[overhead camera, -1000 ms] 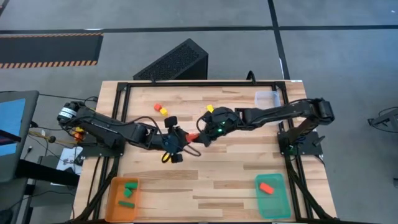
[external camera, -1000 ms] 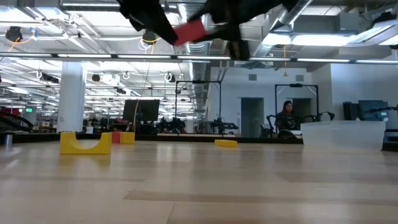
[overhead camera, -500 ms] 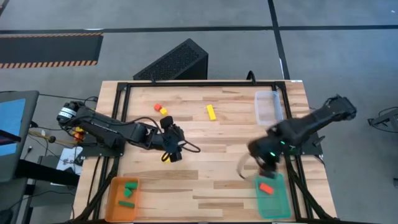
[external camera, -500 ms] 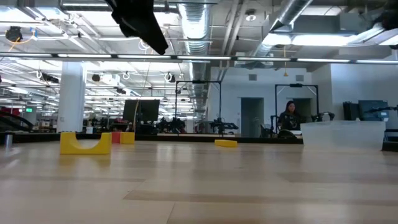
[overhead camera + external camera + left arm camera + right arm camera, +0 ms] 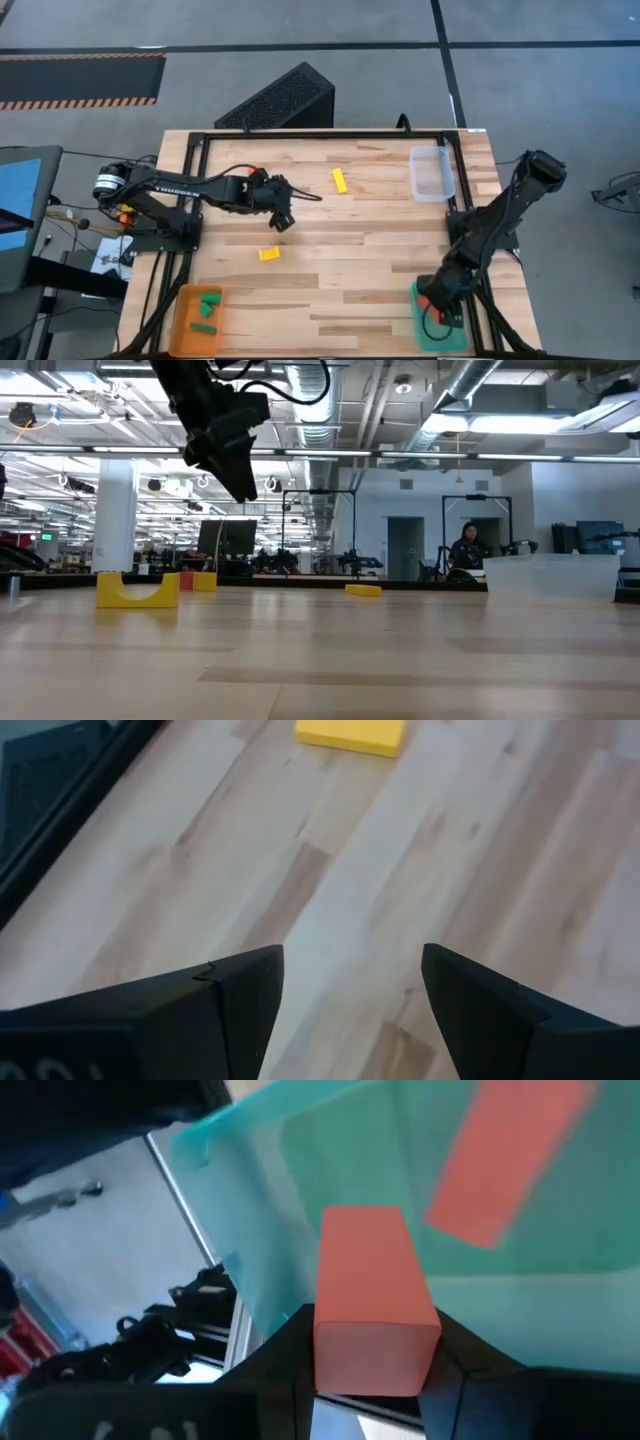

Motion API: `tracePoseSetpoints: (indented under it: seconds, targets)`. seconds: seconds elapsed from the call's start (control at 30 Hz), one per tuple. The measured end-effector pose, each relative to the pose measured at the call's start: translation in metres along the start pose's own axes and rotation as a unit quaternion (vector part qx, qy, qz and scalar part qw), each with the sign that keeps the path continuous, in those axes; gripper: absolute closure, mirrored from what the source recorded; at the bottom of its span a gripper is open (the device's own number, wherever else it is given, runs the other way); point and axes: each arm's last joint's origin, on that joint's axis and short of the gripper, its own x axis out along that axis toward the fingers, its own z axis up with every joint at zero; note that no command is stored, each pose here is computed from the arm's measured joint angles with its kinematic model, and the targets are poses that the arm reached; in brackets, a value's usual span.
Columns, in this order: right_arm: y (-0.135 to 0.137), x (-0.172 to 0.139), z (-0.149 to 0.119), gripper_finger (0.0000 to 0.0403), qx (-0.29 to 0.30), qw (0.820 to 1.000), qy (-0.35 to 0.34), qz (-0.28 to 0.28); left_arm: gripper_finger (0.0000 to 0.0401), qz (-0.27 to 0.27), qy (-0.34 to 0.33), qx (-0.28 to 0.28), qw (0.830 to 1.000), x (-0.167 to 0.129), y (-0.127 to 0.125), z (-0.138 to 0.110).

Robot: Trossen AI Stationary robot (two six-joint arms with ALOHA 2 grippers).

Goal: Sort & place blocks by color
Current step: Put the bottom orange block into the blue bin, then put the orange block into the blue bin

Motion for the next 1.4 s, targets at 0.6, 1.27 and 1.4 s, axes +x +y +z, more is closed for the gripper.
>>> tracePoseSetpoints:
  seconds: [0.6, 1.27, 1.4]
  targets:
    - [0.001, -0.047, 0.011, 0.0096, -0.138, 0.976, -0.162, 0.046, 0.0175, 0.060, 0.160, -0.121, 0.978, 0.023, 0.089, -0.004]
    - [-0.039, -0.131, 0.051, 0.0117, 0.082, 0.890, -0.439, 0.089, 0.0175, 0.047, 0.103, -0.224, 0.968, 0.078, 0.191, -0.039]
    - [-0.040, -0.132, 0.052, 0.0117, 0.085, 0.890, -0.439, 0.091, 0.0175, 0.033, 0.142, -0.211, 0.967, 0.093, 0.189, -0.046]
